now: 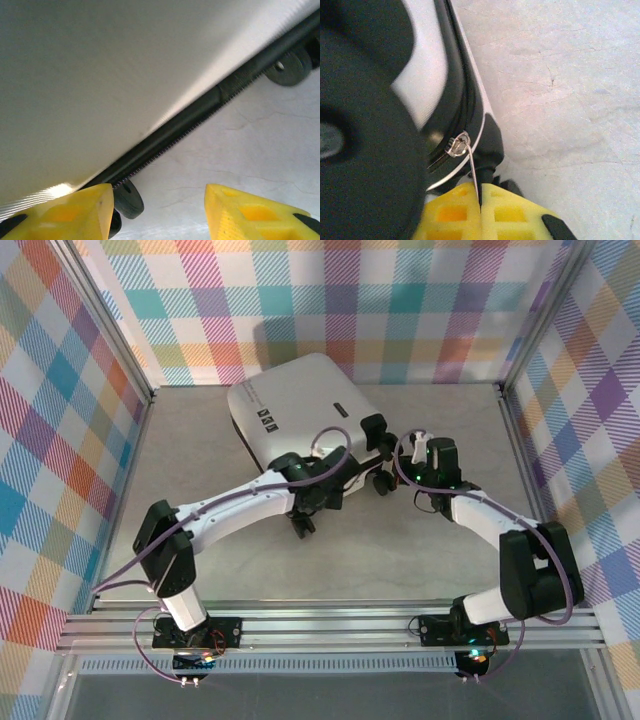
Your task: Pack the luggage
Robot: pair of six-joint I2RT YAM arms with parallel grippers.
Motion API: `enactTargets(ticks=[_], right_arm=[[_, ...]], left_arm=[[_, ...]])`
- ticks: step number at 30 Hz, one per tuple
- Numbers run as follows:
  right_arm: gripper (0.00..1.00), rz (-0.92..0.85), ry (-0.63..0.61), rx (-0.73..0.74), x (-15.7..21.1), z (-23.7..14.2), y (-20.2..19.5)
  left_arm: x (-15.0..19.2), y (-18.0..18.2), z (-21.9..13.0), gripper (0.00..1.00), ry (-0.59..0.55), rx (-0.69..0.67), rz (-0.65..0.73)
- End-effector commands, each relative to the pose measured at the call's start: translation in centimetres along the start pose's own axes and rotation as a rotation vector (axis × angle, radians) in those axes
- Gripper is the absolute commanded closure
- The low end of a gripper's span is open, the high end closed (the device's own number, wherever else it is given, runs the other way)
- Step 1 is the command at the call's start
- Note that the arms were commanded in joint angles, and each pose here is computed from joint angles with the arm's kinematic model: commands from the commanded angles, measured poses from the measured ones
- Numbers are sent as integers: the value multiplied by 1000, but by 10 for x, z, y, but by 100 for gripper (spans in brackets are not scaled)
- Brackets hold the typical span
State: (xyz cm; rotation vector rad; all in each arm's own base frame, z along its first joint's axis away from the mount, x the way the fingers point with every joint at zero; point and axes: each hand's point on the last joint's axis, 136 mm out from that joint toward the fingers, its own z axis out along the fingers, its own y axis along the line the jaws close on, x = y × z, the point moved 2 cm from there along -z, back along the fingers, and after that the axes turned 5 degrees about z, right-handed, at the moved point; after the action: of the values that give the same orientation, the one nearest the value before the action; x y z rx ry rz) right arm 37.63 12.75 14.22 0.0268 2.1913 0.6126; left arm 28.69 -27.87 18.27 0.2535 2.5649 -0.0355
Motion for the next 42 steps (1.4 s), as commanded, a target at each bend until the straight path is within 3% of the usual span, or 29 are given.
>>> enactTargets(ticks=[1, 15, 23, 28, 31, 34, 38, 42], right_arm=[[100, 38, -22, 158, -14, 4, -39], [100, -58, -76, -183, -61, 70, 5], [100, -50, -86, -230, -83, 110, 11], [100, -120, -108, -253, -75, 101, 35], [100, -130, -100, -264, -69, 97, 40], [100, -132, -90, -265, -64, 97, 41], [100, -126, -80, -267, -62, 98, 41], [100, -124, -76, -281, -59, 96, 43]], left_arm=[[-11, 63, -18, 49, -49, -155, -50], [-6, 177, 4, 50, -6, -256, -189], [-11, 224, 5, 50, 11, -291, -234], [-35, 187, -27, 42, -54, -176, -163], [-46, 149, -47, 31, -107, -109, -123], [-55, 107, -59, 26, -147, -55, -97], [-62, 61, -55, 25, -171, -18, -122], [-67, 22, -29, 24, -144, 3, -143]])
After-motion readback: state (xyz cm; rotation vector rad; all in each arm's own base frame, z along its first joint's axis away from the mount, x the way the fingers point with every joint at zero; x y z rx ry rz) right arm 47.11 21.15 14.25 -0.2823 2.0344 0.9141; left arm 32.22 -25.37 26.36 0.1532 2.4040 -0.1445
